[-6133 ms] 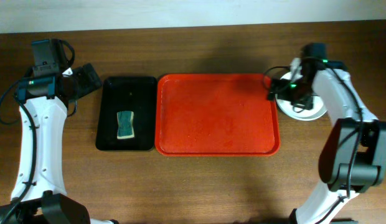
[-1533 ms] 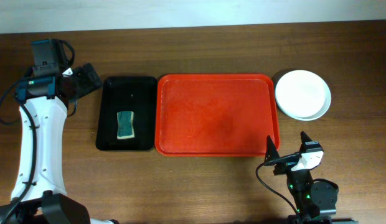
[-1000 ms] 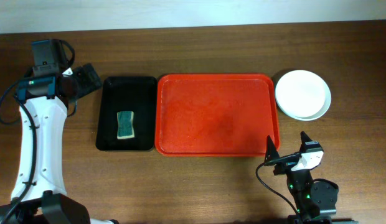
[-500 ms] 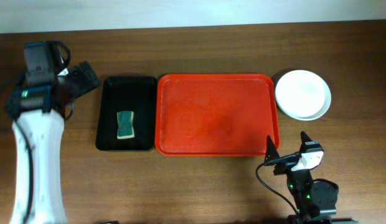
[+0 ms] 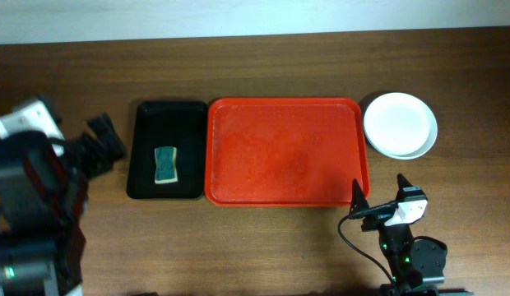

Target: Clean dirty plates on tray and stack at the side

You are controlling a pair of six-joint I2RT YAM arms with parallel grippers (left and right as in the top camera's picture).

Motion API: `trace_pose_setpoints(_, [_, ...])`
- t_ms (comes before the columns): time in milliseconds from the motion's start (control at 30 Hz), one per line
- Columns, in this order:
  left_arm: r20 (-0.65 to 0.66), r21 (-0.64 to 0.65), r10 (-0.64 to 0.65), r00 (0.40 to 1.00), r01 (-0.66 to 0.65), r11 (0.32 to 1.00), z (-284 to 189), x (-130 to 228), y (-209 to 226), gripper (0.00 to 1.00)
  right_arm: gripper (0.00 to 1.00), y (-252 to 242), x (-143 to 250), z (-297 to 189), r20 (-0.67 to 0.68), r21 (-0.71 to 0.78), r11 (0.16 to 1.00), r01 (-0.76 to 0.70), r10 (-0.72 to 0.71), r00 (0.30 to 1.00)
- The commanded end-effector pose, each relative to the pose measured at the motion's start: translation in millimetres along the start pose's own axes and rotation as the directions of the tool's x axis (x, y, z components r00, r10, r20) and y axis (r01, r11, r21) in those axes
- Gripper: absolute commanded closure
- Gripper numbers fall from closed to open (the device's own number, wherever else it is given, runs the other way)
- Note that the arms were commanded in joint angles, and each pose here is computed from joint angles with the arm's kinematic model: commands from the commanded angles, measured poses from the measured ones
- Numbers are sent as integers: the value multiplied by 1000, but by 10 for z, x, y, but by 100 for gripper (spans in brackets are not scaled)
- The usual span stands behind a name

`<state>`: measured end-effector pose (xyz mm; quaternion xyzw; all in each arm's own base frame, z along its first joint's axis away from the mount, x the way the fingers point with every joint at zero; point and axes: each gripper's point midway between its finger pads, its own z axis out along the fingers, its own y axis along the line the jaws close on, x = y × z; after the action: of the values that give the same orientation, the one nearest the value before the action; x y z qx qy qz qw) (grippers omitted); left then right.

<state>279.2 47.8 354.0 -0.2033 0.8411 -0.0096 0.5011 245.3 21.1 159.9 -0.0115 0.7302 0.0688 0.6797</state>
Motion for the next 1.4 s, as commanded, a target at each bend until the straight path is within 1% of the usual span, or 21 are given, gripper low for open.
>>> trace_pose_setpoints(0, [-43,-9,-2,999,2,1000,-15,437,129,1,1,-4,20,-2,-2,4,1000,-4,4,1000])
trace_pose_setpoints(67, [-73,-19,0,997,-1,1000,-6,763,232,1,1,-4,20,-2,-2,4,1000,-4,4,1000])
trace_pose_setpoints(267, [-130,-37,-5,991,0,999,90,1564,478,1,2,-4,20,-2,-2,4,1000,-4,4,1000])
trace_pose_setpoints(333, [-129,-37,-8,992,3,999,131,1753,533,0,1,-4,20,-1,-2,4,1000,-4,4,1000])
trace_pose_setpoints(400, [-99,-23,-10,995,8,1000,179,1826,545,1,1,-4,21,-1,-3,4,1000,-4,4,1000])
trace_pose_setpoints(500, [-9,32,-17,1000,17,999,256,1778,479,1,1,-4,21,-1,-3,4,1000,-4,4,1000])
trace_pose_setpoints(600, [175,136,-38,984,14,991,266,1514,316,1,1,-4,21,-1,-3,4,1000,-4,4,1000])
trace_pose_setpoints(633, [238,166,-48,970,8,986,235,1408,266,1,1,-4,20,-2,-2,4,1000,-4,4,1000])
trace_pose_setpoints(667, [325,208,-65,944,-5,978,168,1255,195,1,1,-4,20,-2,-2,4,1000,-4,4,1000])
trace_pose_setpoints(733, [501,289,-115,858,-41,956,-34,961,67,1,1,-4,21,-1,-3,4,1000,-4,4,1000])
trace_pose_setpoints(800, [622,347,-167,765,-78,935,-243,781,-6,1,1,-4,20,-2,-2,4,1000,-4,4,1000])
trace_pose_setpoints(833, [673,369,-194,713,-97,924,-350,722,-22,1,2,-4,20,-2,-2,4,1000,-4,4,1000])
trace_pose_setpoints(867, [697,379,-207,687,-107,919,-400,702,-24,1,1,-4,21,-1,-3,4,1000,-4,4,1000])
trace_pose_setpoints(900, [737,394,-232,635,-126,910,-474,701,-18,1,1,-4,21,-1,-3,4,1000,-4,4,1000])
trace_pose_setpoints(967, [754,400,-243,610,-134,906,-442,750,-5,1,1,-4,21,-1,-3,4,1000,-4,4,1000])
trace_pose_setpoints(1033, [743,397,-236,626,-129,909,-324,847,10,1,2,-4,21,-1,-3,4,1000,-4,4,1000])
trace_pose_setpoints(1100, [714,391,-218,665,-121,912,-141,1001,24,1,1,-4,20,-2,-2,4,1000,-4,4,1000])
trace_pose_setpoints(1233, [645,372,-183,742,-96,923,79,1187,49,1,2,-4,20,-2,-2,4,1000,-4,4,1000])
trace_pose_setpoints(1300, [559,336,-143,817,-66,940,302,1411,109,1,2,-4,21,-1,-3,4,1000,-4,4,1000])
trace_pose_setpoints(1333, [530,326,-131,838,-59,944,363,1487,126,1,2,-4,20,-1,-2,4,1000,-4,4,1000])
trace_pose_setpoints(1367, [472,306,-109,875,-47,951,471,1636,163,1,2,-4,20,-2,-2,4,1000,-4,4,1000])
